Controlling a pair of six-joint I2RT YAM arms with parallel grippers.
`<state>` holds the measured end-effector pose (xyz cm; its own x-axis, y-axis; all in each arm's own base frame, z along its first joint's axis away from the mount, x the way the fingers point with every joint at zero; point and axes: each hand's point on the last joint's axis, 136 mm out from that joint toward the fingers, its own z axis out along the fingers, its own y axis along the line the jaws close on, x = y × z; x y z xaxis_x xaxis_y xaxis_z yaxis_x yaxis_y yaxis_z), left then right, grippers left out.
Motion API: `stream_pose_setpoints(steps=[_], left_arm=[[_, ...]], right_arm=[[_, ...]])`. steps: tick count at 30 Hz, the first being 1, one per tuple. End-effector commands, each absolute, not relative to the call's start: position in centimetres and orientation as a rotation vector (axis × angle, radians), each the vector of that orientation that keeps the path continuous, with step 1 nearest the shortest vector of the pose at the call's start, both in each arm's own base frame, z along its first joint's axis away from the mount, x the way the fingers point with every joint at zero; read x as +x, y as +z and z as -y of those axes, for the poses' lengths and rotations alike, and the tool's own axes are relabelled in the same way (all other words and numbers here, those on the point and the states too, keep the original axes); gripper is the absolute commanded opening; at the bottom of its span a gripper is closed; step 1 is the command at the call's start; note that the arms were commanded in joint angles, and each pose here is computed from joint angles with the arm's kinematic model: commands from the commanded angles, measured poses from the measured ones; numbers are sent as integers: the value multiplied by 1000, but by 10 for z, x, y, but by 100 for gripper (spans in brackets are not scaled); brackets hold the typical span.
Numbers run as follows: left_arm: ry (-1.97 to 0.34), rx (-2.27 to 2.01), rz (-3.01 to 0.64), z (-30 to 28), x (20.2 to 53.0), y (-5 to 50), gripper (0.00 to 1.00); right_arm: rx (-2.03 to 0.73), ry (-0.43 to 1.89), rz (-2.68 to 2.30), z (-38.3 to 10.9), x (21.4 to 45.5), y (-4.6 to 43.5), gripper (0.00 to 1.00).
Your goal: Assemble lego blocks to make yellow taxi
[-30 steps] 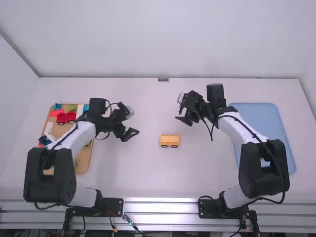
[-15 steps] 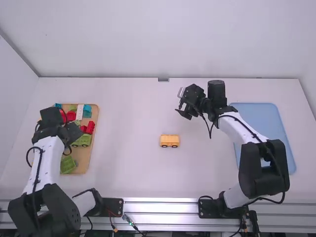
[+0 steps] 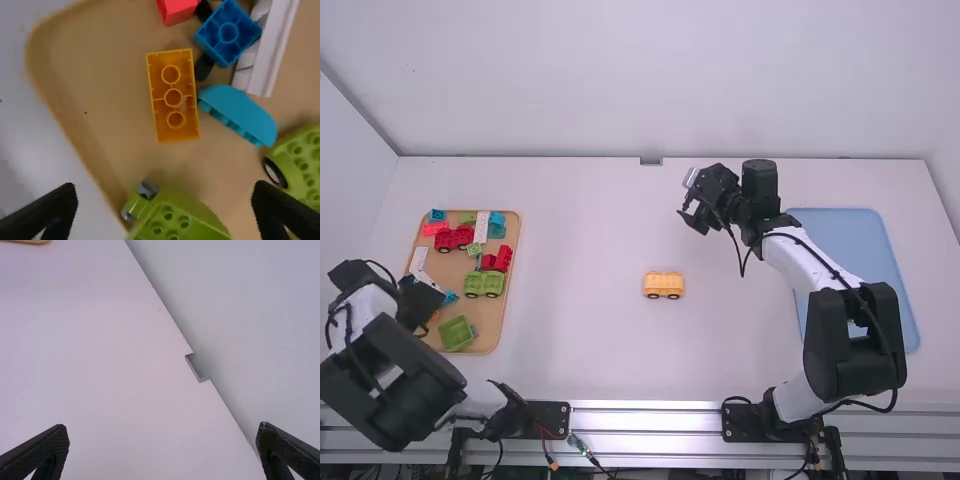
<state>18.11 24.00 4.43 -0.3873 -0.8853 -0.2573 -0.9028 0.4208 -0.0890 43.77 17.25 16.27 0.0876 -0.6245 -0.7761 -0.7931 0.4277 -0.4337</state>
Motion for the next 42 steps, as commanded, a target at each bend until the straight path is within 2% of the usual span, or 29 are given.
stream_pose_setpoints(steps=[1,3,10,17,24,31,35,39,42], left_arm=[[64,-1492,-2470,-245,186,39,69],[83,-1523,-2481,-249,185,35,64],[131,-1585,-2506,-266,185,21,66],[123,-1573,-2516,-273,193,11,57],[62,-1550,-2500,-271,203,4,56],[20,-1549,-2501,-269,206,7,75],[19,-1544,-2504,-270,209,11,76],[16,-1608,-2450,-272,211,11,84],[9,-1685,-2387,-273,212,11,99]], right_arm=[[-1263,204,-1624,-172,438,159,99],[-1261,202,-1626,-171,439,159,99],[-1263,204,-1629,-171,438,158,99],[-1262,204,-1630,-171,438,158,98],[-1263,206,-1629,-171,438,158,99],[-1262,204,-1626,-171,438,159,99],[-1266,207,-1627,-172,438,158,99],[-1265,208,-1632,-172,437,158,99],[-1264,208,-1633,-171,437,157,99]])
